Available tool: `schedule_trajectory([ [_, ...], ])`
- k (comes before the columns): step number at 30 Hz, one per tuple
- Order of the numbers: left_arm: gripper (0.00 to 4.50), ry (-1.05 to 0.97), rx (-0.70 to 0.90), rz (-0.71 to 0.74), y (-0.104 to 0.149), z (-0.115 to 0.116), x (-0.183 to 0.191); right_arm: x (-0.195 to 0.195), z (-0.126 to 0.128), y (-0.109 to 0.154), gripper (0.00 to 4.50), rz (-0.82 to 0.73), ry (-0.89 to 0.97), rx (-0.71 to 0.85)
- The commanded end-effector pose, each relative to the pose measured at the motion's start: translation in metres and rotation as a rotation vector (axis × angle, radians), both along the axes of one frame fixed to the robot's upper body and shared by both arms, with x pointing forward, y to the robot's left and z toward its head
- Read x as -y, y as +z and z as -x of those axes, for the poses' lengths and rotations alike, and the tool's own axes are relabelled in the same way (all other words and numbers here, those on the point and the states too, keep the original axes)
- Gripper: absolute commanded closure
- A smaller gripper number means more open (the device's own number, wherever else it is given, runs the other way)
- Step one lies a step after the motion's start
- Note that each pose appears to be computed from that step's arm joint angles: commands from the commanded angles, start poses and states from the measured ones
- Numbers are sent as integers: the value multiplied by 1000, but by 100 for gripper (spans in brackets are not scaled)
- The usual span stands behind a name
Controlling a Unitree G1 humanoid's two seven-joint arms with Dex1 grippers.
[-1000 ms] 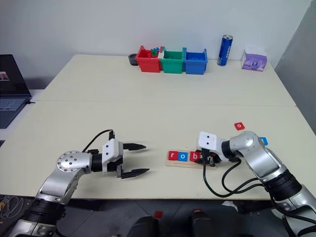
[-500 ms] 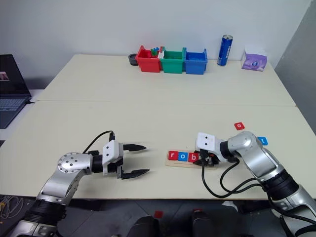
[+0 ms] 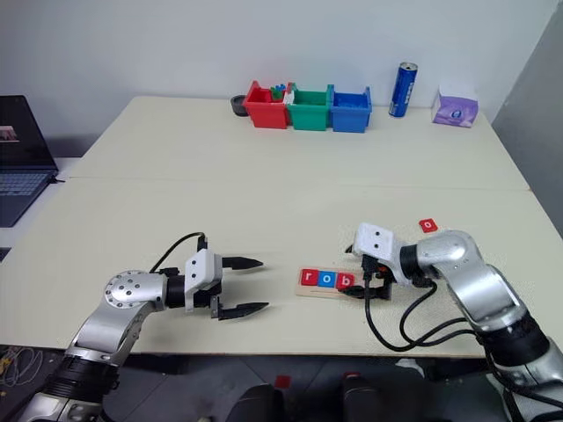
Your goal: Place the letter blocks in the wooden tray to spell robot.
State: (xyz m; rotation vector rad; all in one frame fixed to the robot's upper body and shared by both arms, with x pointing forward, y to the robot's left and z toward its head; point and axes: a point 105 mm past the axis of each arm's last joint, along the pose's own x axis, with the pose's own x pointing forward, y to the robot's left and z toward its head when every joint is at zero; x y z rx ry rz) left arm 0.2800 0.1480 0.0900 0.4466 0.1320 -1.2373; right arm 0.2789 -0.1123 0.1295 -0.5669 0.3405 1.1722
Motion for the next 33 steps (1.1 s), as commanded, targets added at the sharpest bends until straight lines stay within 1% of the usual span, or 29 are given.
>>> schedule_trajectory([
  [1,0,-11,39,10,9,0,3,-3,13,8,4,-87,-86,46],
  [3,0,-13,37,10,8,-1,4,-6,19,3,41,-113,-130,50],
  [5,0,-16,36,10,8,-1,4,-10,26,-4,94,-116,-148,44],
  [8,0,-24,37,8,7,-4,5,-17,34,-18,201,-109,-178,30],
  [13,0,-33,42,4,6,-7,6,-21,37,-29,378,-102,-202,-11],
  [15,0,-35,43,3,6,-8,6,-20,35,-32,446,-96,-217,-15],
  [22,0,-33,44,2,3,-6,5,-16,24,-36,446,-98,-275,-56],
  [33,0,-24,49,0,5,-4,4,-18,6,-35,446,-98,-300,-40],
])
